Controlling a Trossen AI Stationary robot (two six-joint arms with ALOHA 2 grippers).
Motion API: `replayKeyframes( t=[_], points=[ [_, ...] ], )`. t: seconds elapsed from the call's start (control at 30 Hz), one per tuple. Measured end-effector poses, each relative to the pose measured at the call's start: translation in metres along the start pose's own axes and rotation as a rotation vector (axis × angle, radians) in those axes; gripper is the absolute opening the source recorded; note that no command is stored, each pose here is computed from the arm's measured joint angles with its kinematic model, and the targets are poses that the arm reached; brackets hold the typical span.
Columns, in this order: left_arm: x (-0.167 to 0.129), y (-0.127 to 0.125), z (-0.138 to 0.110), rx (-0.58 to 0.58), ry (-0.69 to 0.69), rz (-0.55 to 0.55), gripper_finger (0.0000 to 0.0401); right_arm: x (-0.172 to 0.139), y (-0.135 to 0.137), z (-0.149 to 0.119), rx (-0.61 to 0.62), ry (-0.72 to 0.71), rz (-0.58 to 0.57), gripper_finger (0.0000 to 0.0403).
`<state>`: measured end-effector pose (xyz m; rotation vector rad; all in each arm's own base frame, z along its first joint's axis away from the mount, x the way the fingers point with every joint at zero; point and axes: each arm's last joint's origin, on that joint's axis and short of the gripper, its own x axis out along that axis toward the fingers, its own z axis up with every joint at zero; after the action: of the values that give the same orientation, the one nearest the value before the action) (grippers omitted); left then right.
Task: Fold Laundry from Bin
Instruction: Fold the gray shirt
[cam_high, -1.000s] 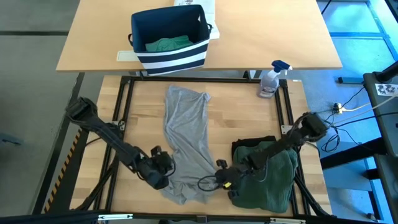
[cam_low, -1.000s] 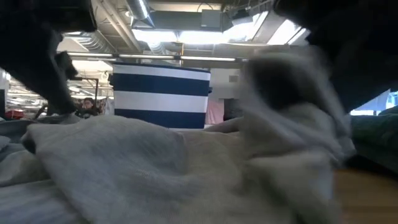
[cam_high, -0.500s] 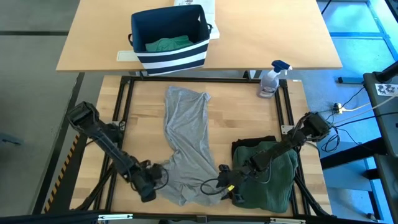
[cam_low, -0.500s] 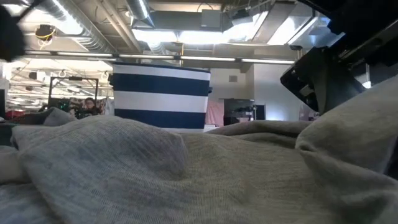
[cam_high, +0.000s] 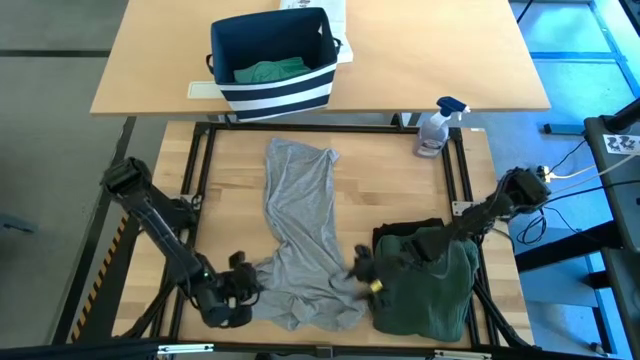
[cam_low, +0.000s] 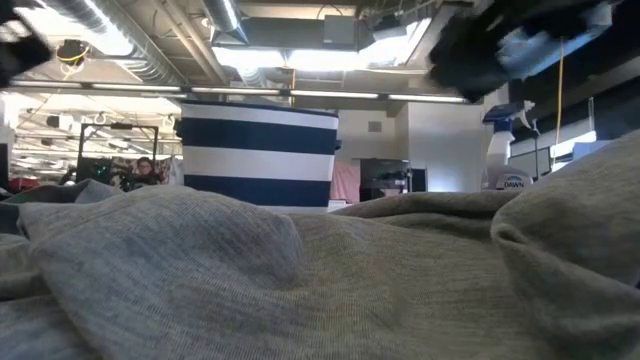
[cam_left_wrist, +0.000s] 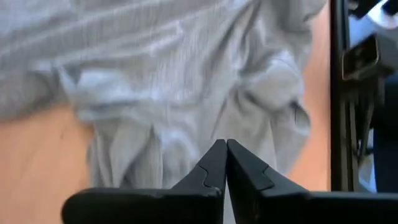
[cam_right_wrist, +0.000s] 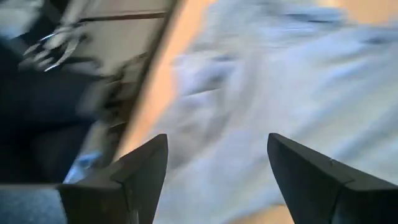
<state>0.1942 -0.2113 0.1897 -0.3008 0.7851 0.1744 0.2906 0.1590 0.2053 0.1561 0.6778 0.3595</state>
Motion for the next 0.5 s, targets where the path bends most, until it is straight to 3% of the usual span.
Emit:
replayKeyframes(
  t=[0.3,0.5],
  points=[
    [0.041,0.017,0.013,0.031,0.169,0.036,0.0001,-0.014,-0.110,0.022,0.183,-0.054,-0.312,0.0227],
    [0.054,0.016,0.005,0.031,0.251,0.018,0.0003,-0.038,-0.180,0.030,0.283,-0.101,-0.415,0.0169]
  ],
)
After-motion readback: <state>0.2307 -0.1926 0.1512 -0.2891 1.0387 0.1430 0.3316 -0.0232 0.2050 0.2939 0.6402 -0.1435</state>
